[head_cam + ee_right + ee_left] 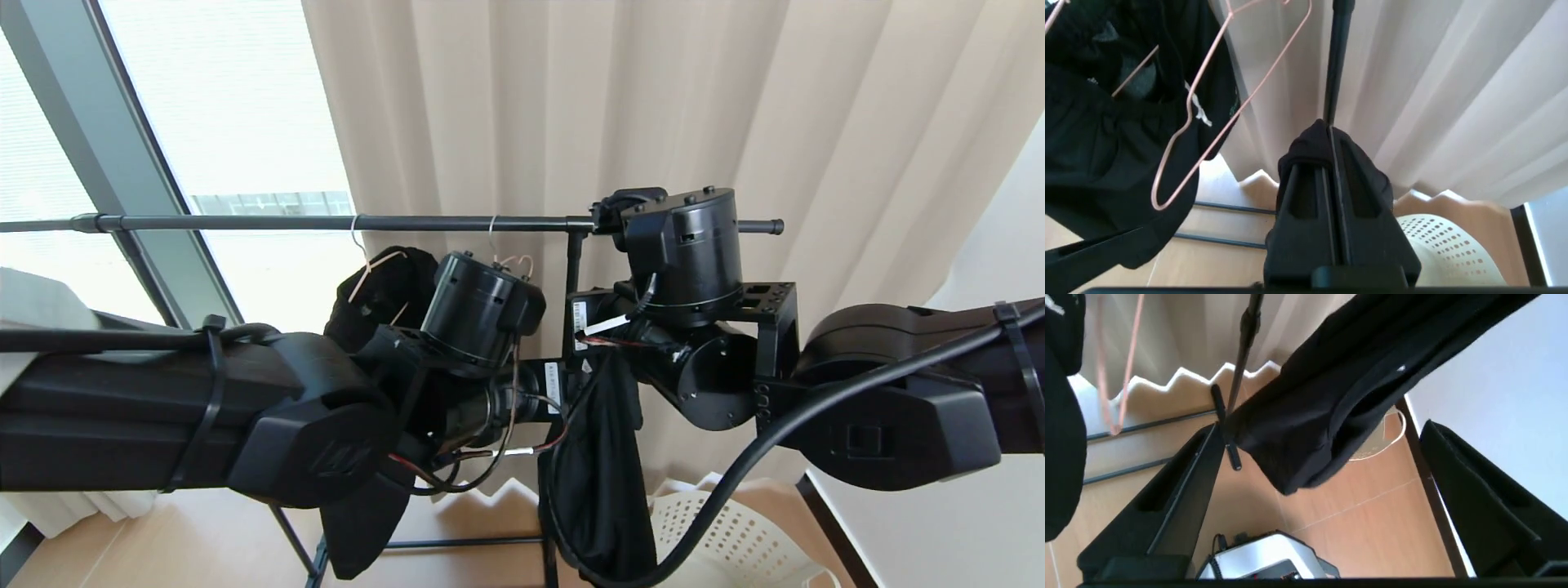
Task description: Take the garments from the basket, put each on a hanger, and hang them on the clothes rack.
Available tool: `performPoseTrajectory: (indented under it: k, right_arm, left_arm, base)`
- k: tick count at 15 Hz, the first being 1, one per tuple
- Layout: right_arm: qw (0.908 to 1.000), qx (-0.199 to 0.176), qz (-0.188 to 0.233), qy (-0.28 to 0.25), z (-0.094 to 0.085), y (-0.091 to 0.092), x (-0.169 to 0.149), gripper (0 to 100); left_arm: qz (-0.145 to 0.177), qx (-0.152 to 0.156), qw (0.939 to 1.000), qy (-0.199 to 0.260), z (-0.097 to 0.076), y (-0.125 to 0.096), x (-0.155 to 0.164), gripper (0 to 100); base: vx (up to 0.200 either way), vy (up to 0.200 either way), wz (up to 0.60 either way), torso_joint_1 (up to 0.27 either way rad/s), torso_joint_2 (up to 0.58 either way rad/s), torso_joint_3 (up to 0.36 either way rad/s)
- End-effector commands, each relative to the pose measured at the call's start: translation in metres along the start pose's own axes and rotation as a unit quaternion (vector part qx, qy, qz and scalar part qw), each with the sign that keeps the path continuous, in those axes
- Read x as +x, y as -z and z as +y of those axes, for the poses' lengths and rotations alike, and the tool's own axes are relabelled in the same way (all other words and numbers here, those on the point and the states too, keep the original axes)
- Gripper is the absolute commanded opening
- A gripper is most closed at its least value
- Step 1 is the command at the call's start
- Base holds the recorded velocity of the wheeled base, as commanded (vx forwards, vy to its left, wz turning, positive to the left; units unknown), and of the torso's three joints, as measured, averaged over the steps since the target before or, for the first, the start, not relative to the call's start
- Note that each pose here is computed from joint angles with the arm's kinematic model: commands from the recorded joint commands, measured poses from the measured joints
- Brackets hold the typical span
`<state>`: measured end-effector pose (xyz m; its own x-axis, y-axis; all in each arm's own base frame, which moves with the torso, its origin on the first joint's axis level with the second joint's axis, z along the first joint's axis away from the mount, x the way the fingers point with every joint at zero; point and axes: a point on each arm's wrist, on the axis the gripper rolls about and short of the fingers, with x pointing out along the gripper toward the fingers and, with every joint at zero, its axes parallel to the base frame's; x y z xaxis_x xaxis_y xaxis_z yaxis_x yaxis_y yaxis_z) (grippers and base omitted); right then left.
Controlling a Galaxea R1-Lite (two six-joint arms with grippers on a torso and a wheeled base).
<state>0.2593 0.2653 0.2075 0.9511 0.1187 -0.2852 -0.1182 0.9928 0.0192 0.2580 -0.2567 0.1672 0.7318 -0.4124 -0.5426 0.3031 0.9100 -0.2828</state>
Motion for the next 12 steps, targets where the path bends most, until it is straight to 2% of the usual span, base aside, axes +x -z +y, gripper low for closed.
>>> performPoseTrajectory:
  k: [1,5,8,12]
  right_arm:
    - [1.0,0.004,-0.008,-0.004,-0.006,-0.006,-0.016,0]
    - [1.0,0.002,-0.006,-0.003,-0.018,-0.004,-0.03,0]
    - [1.0,-0.002,0.001,-0.001,-0.026,0.001,-0.036,0]
    - [0.9999,0.005,-0.007,-0.005,-0.032,-0.004,-0.046,0]
  left_arm:
    - [-0.002,0.005,1.0,-0.005,-0.007,0.001,0.012,100]
    - [-0.017,0.016,0.9996,-0.013,-0.012,-0.007,0.027,100]
    - [-0.009,0.036,0.9985,-0.041,-0.005,0.0,0.041,100]
    - [-0.004,0.053,0.9967,-0.061,0.004,0.004,0.043,100]
  base:
    - [0.0,0.0,0.0,0.0,0.0,0.0]
    - [0.0,0.0,0.0,0.0,0.0,0.0]
    - [0.0,0.0,0.0,0.0,0.0,0.0]
    - [0.0,0.0,0.0,0.0,0.0,0.0]
